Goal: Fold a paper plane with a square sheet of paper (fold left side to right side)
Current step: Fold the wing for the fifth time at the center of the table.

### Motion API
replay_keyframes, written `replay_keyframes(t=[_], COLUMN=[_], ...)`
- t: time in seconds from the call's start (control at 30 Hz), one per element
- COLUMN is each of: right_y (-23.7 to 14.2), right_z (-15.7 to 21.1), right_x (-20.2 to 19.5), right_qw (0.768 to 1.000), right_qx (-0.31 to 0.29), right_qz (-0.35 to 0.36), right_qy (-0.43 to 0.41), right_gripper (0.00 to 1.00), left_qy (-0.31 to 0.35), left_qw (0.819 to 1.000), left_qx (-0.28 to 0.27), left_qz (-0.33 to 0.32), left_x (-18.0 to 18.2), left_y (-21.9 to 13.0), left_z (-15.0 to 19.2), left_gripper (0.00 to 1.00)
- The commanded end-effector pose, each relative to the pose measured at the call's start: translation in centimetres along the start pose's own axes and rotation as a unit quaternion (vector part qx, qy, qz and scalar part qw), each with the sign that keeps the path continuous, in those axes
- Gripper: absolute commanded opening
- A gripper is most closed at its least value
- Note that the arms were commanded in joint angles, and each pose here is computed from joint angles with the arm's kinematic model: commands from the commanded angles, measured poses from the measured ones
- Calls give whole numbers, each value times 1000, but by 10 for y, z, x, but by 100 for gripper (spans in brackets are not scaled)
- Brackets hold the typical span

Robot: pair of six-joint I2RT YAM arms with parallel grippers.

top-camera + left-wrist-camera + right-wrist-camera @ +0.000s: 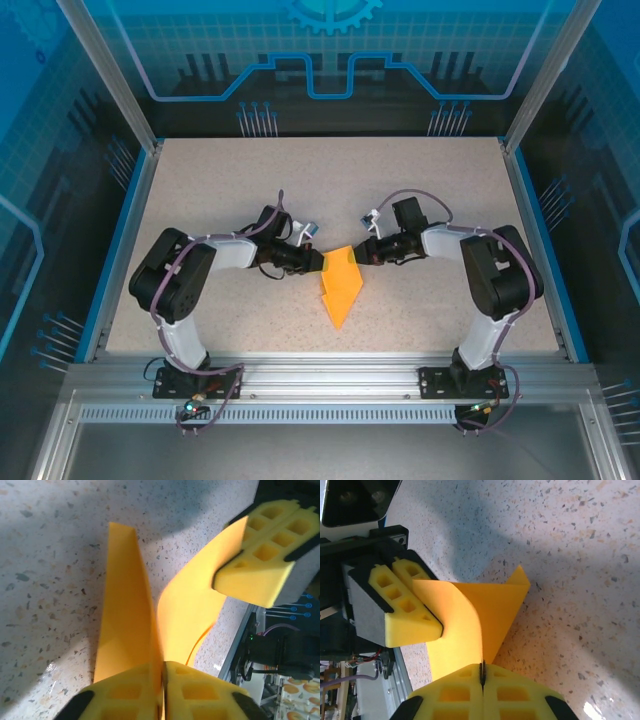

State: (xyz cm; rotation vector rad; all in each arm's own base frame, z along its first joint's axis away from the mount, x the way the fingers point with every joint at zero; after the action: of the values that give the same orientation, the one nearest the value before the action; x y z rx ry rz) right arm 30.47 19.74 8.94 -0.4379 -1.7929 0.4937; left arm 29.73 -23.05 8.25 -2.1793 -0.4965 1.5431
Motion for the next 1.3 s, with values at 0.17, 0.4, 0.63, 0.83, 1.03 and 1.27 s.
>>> replay_keyframes(t=[0.17, 0.4, 0.63, 0.83, 1.03, 1.27], right_y=[-14, -12, -3, 5, 7, 8], right_z=[13, 15, 12, 13, 13, 14], right_x=[10, 20, 20, 20, 23, 21], right_qw=[998, 986, 971, 965, 964, 962], right_qx=[6, 12, 19, 22, 19, 16], right_qz=[48, 96, 136, 152, 158, 166], right_qy=[47, 134, 194, 212, 214, 218], right_gripper=[0, 2, 2, 1, 1, 0], left_qy=[59, 149, 213, 237, 246, 243], left_qw=[993, 962, 948, 934, 915, 888], left_qx=[-49, -84, -19, 41, 76, 106], left_qz=[-93, -214, -237, -264, -311, -376], left_x=[-12, -50, -91, -106, -104, -93], left_y=[-31, -68, -54, -18, 11, 34], left_z=[-14, 14, 73, 100, 103, 103], left_gripper=[63, 70, 71, 74, 76, 75])
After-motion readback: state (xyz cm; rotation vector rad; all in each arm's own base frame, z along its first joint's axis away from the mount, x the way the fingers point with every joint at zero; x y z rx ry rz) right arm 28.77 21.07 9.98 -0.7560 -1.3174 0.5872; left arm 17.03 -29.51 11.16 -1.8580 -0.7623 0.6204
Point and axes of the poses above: each hand's point on the last joint's axis, 136 mm out from that joint toward the fingers, its own y axis out along the fingers, its own x axis along the line the jaws close on, z = x × y, the point moved 5 cm from there along -y, back along the fingers, and after that the axes turned 6 degrees about y, right-handed, at the moved point
